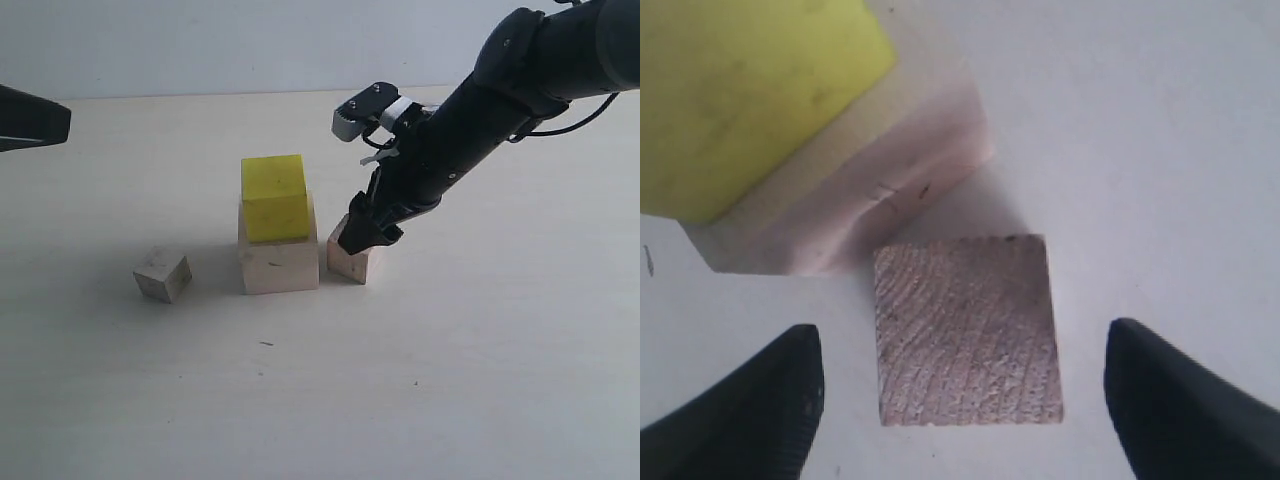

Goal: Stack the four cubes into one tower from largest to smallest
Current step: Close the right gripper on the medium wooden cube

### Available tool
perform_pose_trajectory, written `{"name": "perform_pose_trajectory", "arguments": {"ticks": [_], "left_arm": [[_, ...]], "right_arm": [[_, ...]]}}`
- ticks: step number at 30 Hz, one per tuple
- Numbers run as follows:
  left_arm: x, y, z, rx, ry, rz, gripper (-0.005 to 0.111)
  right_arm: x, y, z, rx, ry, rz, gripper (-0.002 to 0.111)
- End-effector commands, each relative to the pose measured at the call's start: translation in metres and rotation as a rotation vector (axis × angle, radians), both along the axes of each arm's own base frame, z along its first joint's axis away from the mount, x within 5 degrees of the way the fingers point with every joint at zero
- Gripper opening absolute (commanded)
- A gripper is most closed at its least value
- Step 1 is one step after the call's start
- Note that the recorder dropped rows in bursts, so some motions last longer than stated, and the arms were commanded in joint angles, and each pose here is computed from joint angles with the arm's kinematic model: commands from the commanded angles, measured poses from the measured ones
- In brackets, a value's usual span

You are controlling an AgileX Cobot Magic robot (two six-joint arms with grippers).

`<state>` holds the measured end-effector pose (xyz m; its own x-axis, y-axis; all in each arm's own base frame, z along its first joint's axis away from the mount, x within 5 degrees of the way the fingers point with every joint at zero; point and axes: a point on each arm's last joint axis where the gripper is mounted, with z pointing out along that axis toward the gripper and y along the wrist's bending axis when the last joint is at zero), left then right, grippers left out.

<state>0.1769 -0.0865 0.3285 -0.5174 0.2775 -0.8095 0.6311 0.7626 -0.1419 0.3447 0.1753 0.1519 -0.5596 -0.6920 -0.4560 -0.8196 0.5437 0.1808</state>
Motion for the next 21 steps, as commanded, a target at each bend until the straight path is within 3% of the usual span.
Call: {"name": "perform_pose_trajectory", "arguments": {"ticks": [1, 5, 9, 18, 21], "left_arm": [[-0.001, -0.001, -0.001, 0.002, 0.010, -0.010, 0.000], [-0.001, -0.001, -0.001, 0.005, 0.009, -0.010, 0.000], [-0.001, -0.001, -0.001, 0.005, 0.009, -0.010, 0.000], [-0.001, -0.001, -0.001, 0.007, 0.008, -0.010, 0.000], [-0.001, 0.000, -0.001, 0.013, 0.007, -0.010, 0.000]], "right_arm": [[0.001, 0.000, -0.011, -0.013, 0.021, -0.001, 0.073], [0.002, 0.000, -0.017, -0.021, 0.033, -0.001, 0.073], [0.003, 0.000, -0.017, -0.022, 0.021, -0.007, 0.065], [-0.004, 0.000, -0.009, -0.012, 0.072, 0.021, 0.000], [-0.004, -0.003, 0.004, -0.027, 0.058, -0.025, 0.000]]}}
